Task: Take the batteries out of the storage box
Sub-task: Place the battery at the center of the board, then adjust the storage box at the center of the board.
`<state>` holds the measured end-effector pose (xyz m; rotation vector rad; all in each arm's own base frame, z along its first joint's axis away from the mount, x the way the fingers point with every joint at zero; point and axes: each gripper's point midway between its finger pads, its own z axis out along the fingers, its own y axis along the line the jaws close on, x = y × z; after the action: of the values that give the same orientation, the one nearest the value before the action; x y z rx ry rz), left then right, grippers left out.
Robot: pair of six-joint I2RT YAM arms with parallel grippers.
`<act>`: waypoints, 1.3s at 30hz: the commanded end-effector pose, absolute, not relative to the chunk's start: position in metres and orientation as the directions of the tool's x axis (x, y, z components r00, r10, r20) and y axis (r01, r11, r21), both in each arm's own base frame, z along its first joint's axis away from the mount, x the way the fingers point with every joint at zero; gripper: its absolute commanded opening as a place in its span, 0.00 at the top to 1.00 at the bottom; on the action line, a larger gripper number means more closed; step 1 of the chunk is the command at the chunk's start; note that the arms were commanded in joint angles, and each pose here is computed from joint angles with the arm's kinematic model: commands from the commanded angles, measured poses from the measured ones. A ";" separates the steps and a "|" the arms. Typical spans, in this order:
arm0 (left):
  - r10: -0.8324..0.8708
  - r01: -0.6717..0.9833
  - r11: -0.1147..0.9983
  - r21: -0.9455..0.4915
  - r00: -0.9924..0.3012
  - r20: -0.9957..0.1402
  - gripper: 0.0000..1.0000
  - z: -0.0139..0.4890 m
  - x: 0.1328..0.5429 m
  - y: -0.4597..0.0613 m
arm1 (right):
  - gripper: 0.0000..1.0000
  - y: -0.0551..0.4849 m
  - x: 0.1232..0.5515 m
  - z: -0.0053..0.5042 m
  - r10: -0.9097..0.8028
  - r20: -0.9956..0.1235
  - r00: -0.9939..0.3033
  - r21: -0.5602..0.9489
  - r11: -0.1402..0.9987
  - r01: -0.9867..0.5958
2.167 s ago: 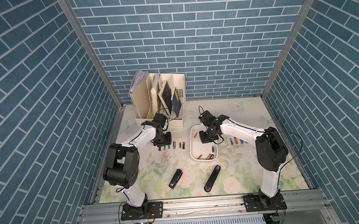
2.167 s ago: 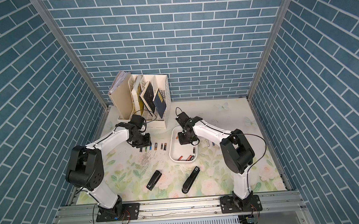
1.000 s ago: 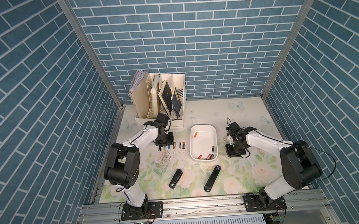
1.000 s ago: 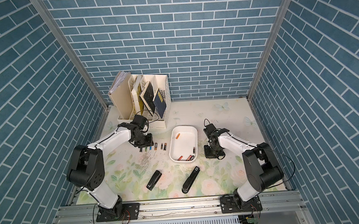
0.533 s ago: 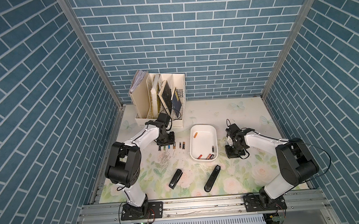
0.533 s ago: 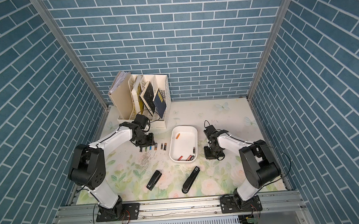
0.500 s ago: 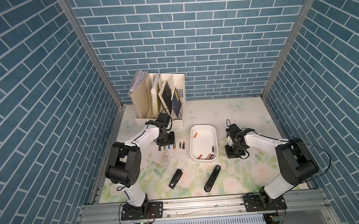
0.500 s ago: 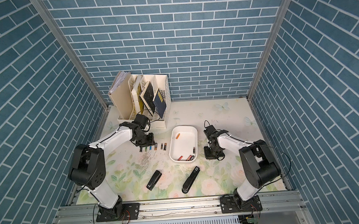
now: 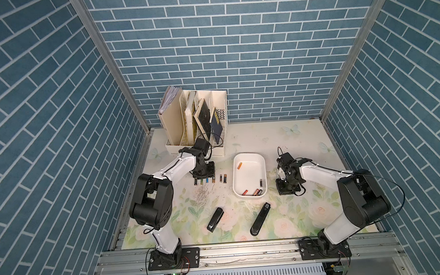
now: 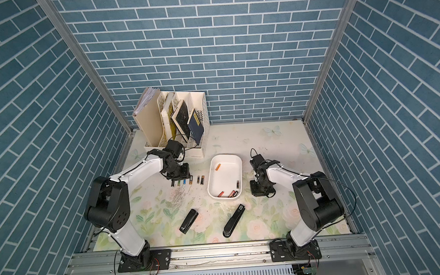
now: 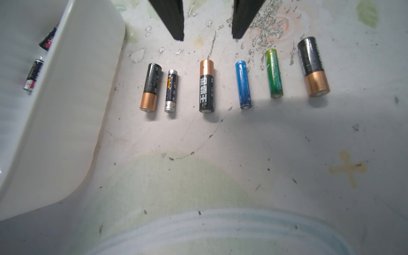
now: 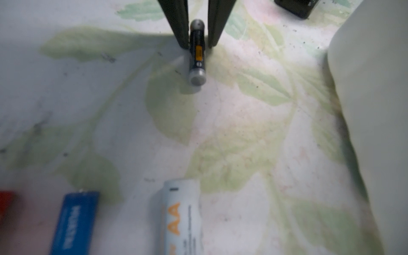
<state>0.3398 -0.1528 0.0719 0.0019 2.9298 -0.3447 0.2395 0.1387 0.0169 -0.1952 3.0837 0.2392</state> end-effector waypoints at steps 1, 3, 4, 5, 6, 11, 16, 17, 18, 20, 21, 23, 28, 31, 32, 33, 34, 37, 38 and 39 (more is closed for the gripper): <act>-0.021 0.023 0.974 -0.224 -0.982 -0.189 0.58 0.078 0.341 -0.155 | 0.78 0.130 0.232 0.013 -0.136 -0.021 -0.990 0.117 0.984 -0.138; -0.018 0.027 0.974 -0.224 -0.980 -0.197 0.58 0.083 0.343 -0.157 | 0.77 0.130 0.234 0.015 -0.133 -0.028 -0.991 0.118 0.984 -0.136; -0.015 0.030 0.974 -0.222 -0.980 -0.200 0.58 0.086 0.344 -0.159 | 0.77 0.130 0.234 0.016 -0.134 -0.030 -0.991 0.118 0.984 -0.137; -0.009 0.037 0.975 -0.220 -0.978 -0.206 0.57 0.090 0.345 -0.162 | 0.76 0.131 0.235 0.018 -0.133 -0.035 -0.991 0.120 0.983 -0.136; -0.007 0.042 0.975 -0.220 -0.976 -0.216 0.57 0.095 0.346 -0.164 | 0.75 0.131 0.235 0.020 -0.132 -0.037 -0.991 0.120 0.983 -0.136; 0.005 0.066 0.972 -0.224 -0.965 -0.261 0.55 0.120 0.352 -0.180 | 0.72 0.134 0.241 0.033 -0.126 -0.062 -0.990 0.131 0.982 -0.133; 0.053 0.126 0.968 -0.215 -0.946 -0.319 0.49 0.144 0.354 -0.216 | 0.70 0.138 0.249 0.053 -0.109 -0.104 -0.989 0.148 0.981 -0.124; 0.063 0.141 0.966 -0.218 -0.942 -0.329 0.48 0.146 0.353 -0.227 | 0.70 0.139 0.251 0.056 -0.108 -0.111 -0.988 0.152 0.981 -0.124; 0.072 0.155 0.962 -0.224 -0.938 -0.338 0.47 0.147 0.352 -0.238 | 0.69 0.140 0.252 0.059 -0.106 -0.118 -0.987 0.158 0.980 -0.124; 0.099 0.193 0.949 -0.250 -0.933 -0.345 0.45 0.142 0.347 -0.264 | 0.69 0.143 0.256 0.065 -0.102 -0.132 -0.986 0.168 0.978 -0.123; 0.108 0.206 0.942 -0.263 -0.933 -0.343 0.45 0.139 0.345 -0.275 | 0.69 0.144 0.257 0.067 -0.102 -0.139 -0.985 0.171 0.977 -0.125; 0.130 0.229 0.932 -0.280 -0.934 -0.332 0.44 0.126 0.340 -0.296 | 0.68 0.146 0.262 0.074 -0.097 -0.155 -0.983 0.180 0.976 -0.125; 0.156 0.258 0.909 -0.327 -0.939 -0.307 0.42 0.099 0.334 -0.334 | 0.67 0.154 0.267 0.077 -0.091 -0.165 -0.982 0.213 0.969 -0.126; 0.180 0.278 0.895 -0.347 -0.940 -0.288 0.42 0.084 0.329 -0.353 | 0.67 0.159 0.268 0.074 -0.090 -0.164 -0.982 0.234 0.964 -0.127; 0.191 0.282 0.894 -0.347 -0.942 -0.275 0.42 0.078 0.327 -0.358 | 0.67 0.160 0.268 0.073 -0.087 -0.162 -0.983 0.241 0.962 -0.125; 0.200 0.288 0.893 -0.346 -0.942 -0.269 0.42 0.073 0.325 -0.361 | 0.67 0.161 0.267 0.072 -0.087 -0.159 -0.984 0.247 0.961 -0.125; 0.208 0.294 0.889 -0.350 -0.942 -0.263 0.42 0.069 0.323 -0.366 | 0.67 0.163 0.268 0.071 -0.083 -0.159 -0.984 0.256 0.959 -0.122; 0.219 0.299 0.884 -0.360 -0.944 -0.247 0.42 0.057 0.317 -0.375 | 0.67 0.167 0.266 0.067 -0.075 -0.154 -0.985 0.283 0.952 -0.117; 0.222 0.300 0.883 -0.362 -0.945 -0.241 0.42 0.053 0.316 -0.377 | 0.67 0.168 0.266 0.066 -0.073 -0.151 -0.986 0.290 0.950 -0.115; 0.224 0.300 0.882 -0.363 -0.945 -0.238 0.42 0.050 0.314 -0.378 | 0.67 0.168 0.265 0.065 -0.071 -0.148 -0.986 0.294 0.949 -0.113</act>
<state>0.3134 -0.3635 0.0466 0.3984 2.8856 -0.5409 0.2690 0.1646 0.0709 -0.1818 2.9453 0.4088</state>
